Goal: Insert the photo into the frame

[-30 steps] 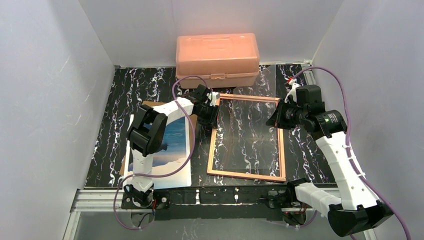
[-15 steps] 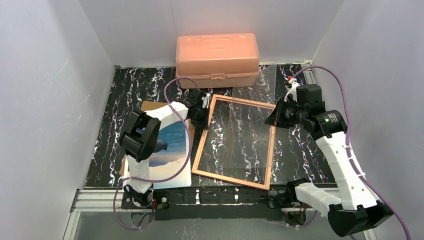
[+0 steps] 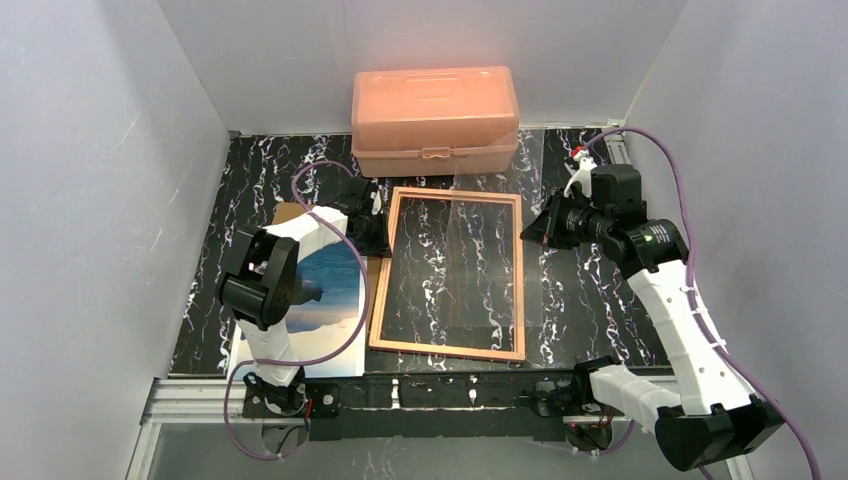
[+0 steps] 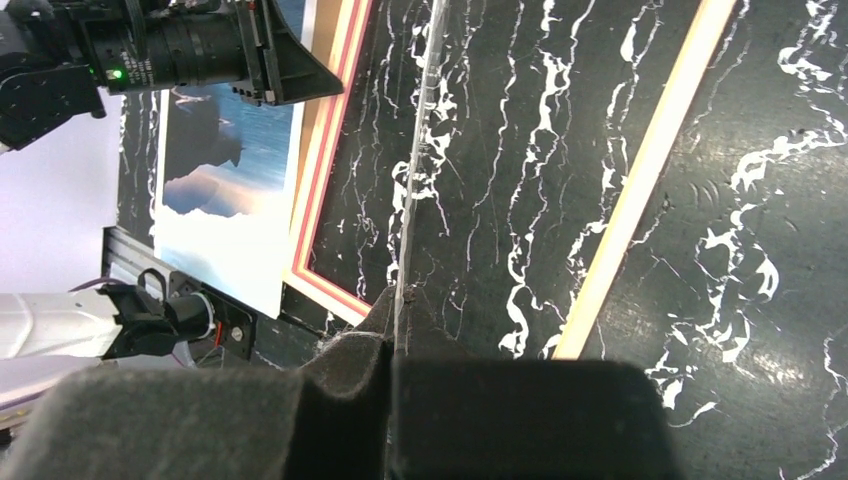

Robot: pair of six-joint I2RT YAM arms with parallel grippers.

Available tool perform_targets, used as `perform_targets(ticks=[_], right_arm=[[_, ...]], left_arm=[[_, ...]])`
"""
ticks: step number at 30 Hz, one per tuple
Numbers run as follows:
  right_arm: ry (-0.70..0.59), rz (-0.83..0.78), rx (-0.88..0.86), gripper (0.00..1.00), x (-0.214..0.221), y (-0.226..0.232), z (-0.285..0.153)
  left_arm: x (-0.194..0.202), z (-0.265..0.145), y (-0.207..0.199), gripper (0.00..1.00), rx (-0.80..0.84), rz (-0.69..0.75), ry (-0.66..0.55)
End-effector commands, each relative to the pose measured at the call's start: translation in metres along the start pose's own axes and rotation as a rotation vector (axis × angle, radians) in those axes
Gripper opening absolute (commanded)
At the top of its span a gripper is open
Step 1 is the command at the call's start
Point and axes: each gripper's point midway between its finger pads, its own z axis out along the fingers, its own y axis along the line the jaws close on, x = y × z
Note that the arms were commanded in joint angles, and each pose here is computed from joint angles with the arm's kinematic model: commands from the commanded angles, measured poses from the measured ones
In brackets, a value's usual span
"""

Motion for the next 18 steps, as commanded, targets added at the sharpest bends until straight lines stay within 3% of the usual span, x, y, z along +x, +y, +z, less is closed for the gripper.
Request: perform_targets(ticks=[1, 5, 9, 18], right_arm=[[-0.054, -0.021, -0.106, 0.01, -0.018, 0.021, 0.002], [-0.059, -0.002, -0.170, 0.01, -0.025, 0.035, 0.001], [-0.062, 0.026, -0.240, 0.01, -0.033, 0.051, 0.000], [-0.093, 0.078, -0.380, 0.01, -0.048, 0.083, -0.015]], left_arm=[[0.040, 0.005, 0.021, 0.14, -0.071, -0.060, 0.128], [0.042, 0.004, 0.015, 0.19, -0.035, -0.062, 0.134], [0.027, -0.013, 0.007, 0.41, 0.045, -0.069, 0.106], [-0.021, -0.086, 0.001, 0.78, 0.200, -0.009, -0.036]])
